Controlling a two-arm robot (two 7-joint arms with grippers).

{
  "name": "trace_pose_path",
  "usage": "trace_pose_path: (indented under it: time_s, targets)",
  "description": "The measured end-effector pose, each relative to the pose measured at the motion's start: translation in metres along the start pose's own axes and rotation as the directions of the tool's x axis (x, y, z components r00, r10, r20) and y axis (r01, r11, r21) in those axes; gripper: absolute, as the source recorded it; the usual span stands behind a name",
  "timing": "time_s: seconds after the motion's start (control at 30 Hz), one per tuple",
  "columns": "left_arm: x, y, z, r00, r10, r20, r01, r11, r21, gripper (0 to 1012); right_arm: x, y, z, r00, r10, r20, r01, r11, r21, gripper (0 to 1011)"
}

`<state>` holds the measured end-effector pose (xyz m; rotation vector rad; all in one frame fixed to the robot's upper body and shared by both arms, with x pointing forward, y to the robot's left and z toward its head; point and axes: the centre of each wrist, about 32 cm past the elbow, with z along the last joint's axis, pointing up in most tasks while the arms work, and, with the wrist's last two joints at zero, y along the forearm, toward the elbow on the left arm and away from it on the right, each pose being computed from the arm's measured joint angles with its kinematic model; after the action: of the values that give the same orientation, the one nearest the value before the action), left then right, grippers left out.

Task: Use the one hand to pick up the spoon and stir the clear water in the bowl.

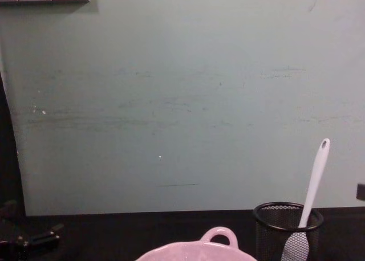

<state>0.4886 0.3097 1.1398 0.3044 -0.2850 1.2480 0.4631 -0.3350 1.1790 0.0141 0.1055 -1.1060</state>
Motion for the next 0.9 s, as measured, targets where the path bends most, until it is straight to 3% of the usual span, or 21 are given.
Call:
trace_pose_path:
  time_s: [0.17, 0.2, 0.3, 0.5, 0.73, 0.9]
  targets:
    - [0.0000, 0.0000, 0.0000, 1.0000, 0.000, 0.000, 0.000, 1.0000, 0.000, 1011, 0.000, 0.008, 0.007, 0.991, 0.037, -0.130, -0.037, 0.999, 0.005, 1002]
    - [0.0000, 0.0000, 0.0000, 1.0000, 0.000, 0.000, 0.000, 1.0000, 0.000, 1011, 0.000, 0.008, 0.007, 0.991, 0.037, -0.130, -0.037, 0.999, 0.005, 1002]
    - [0.0000, 0.0000, 0.0000, 1.0000, 0.000, 0.000, 0.000, 1.0000, 0.000, 1011, 0.000, 0.015, 0.013, 0.977, 0.050, -0.205, -0.053, 0.999, -0.005, 1002]
    - [0.0000, 0.0000, 0.0000, 1.0000, 0.000, 0.000, 0.000, 1.0000, 0.000, 1011, 0.001, 0.027, 0.021, 0.952, 0.057, -0.300, -0.070, 0.997, -0.030, 1002]
    - [0.0000, 0.0000, 0.0000, 1.0000, 0.000, 0.000, 0.000, 1.0000, 0.000, 1011, 0.001, 0.040, 0.026, 0.931, 0.070, -0.357, -0.086, 0.996, -0.030, 1002]
    - [0.0000, 0.0000, 0.0000, 1.0000, 0.000, 0.000, 0.000, 1.0000, 0.000, 1011, 0.000, 0.047, 0.028, 0.929, 0.071, -0.363, -0.087, 0.996, -0.028, 1002]
